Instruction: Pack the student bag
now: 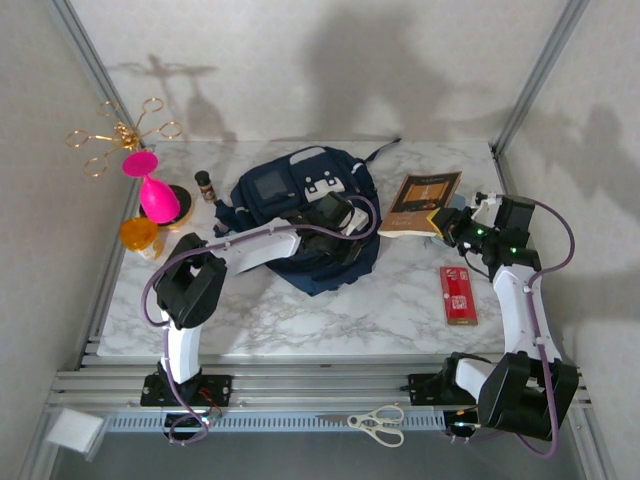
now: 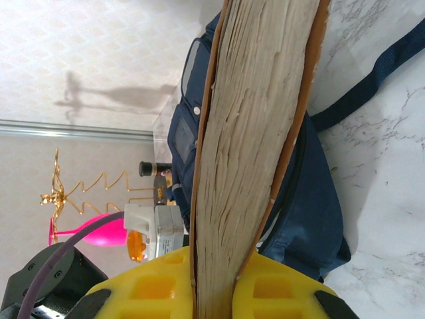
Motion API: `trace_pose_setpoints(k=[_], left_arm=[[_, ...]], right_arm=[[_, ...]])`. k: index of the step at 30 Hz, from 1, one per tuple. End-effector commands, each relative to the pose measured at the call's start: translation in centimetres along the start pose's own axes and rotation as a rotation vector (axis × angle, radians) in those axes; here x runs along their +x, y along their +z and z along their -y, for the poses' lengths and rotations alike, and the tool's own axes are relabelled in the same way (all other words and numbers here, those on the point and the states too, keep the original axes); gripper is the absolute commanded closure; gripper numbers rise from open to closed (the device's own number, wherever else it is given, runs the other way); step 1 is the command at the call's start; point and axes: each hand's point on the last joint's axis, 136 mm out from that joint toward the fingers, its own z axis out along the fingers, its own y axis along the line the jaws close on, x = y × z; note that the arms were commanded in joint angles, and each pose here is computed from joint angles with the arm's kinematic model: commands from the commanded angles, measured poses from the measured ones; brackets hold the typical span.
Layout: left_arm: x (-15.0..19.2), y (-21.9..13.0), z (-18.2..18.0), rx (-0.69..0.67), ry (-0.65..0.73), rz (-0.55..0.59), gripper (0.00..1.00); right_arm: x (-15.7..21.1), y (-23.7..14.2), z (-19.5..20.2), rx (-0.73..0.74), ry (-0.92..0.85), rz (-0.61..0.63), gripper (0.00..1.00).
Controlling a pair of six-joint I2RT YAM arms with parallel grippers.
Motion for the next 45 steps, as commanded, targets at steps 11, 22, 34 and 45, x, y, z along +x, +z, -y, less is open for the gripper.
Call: trace_pose_setpoints(k=[11, 22, 34, 45], left_arm=[[-9.0, -9.7, -1.5, -0.154, -0.049, 0.246, 1.00], [-17.3, -21.8, -0.2, -0.180, -0.013, 0.541, 1.00], [-18.6, -22.7, -0.4, -0.185, -0.079, 0.606, 1.00], [-19.0, -22.3, -1.4, -0.218, -0.149, 0.632, 1.00]], right_arm=[[0.7, -1.3, -1.8, -0.044, -0.155, 0.003, 1.00], [9.7, 4.3, -4.3, -0.183, -0.152, -0.263, 1.00], [11.7, 17.4, -4.9, -0.217, -0.249, -0.386, 0.96], [7.8, 22.0, 1.7, 0.139, -0.378, -0.323, 0.37]])
